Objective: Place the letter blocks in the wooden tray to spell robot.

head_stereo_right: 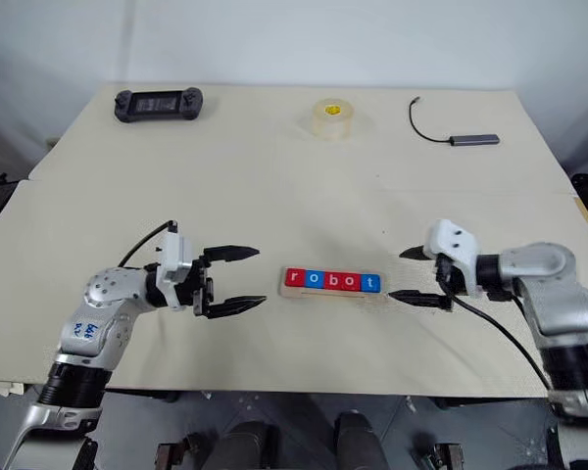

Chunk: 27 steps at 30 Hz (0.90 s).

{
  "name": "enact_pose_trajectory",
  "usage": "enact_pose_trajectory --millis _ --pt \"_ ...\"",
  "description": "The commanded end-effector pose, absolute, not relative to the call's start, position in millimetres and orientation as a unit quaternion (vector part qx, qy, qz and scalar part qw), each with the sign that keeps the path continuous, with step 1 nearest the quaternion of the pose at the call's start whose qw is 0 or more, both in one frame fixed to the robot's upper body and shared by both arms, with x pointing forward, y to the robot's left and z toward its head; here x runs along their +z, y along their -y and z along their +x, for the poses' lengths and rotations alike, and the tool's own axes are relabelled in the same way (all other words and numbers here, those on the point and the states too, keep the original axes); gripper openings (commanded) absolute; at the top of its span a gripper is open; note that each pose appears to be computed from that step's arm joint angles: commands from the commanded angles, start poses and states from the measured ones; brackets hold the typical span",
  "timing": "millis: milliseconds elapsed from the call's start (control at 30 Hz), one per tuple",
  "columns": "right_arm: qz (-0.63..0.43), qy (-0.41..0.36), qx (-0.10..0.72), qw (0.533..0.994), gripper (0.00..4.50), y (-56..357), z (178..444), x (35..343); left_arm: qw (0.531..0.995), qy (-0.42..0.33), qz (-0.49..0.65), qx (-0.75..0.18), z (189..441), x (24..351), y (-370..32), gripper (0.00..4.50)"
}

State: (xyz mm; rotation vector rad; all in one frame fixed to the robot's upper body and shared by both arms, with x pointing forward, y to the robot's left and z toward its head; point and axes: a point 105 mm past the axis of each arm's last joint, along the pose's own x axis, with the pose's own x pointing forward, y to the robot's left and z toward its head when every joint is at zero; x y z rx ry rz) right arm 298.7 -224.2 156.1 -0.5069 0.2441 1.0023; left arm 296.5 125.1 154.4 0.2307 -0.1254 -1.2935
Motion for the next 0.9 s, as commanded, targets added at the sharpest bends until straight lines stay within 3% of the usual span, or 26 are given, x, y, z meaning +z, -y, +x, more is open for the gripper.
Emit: enact_pose_trajectory --millis 33,167,233,467,733,900 --pt "-0.267 -0.058 0.465 0.842 4.45 226.0 269.2 174.4 0.794 0.060 0.122 -0.592 293.9 161.9 -142.4 4.50" --pt "-0.255 0.009 0.462 0.849 4.45 220.2 251.9 180.3 0.802 0.034 0.135 -0.581 297.2 155.5 -154.8 4.50" --pt "-0.240 0.005 0.477 0.846 4.45 218.1 247.2 177.4 0.804 0.032 0.147 -0.575 300.0 154.3 -157.5 4.50" --pt "-0.215 -0.029 0.489 0.845 4.45 217.9 258.4 168.0 0.808 0.040 0.158 -0.567 311.8 155.6 -158.6 4.50" --pt "-0.225 -0.033 0.507 0.832 4.45 215.0 279.7 172.9 0.796 0.056 0.152 -0.584 306.9 158.5 -146.5 4.50" --pt "-0.230 -0.024 0.517 0.824 4.45 213.8 276.4 180.8 0.799 0.060 0.150 -0.580 306.9 160.2 -146.8 4.50"
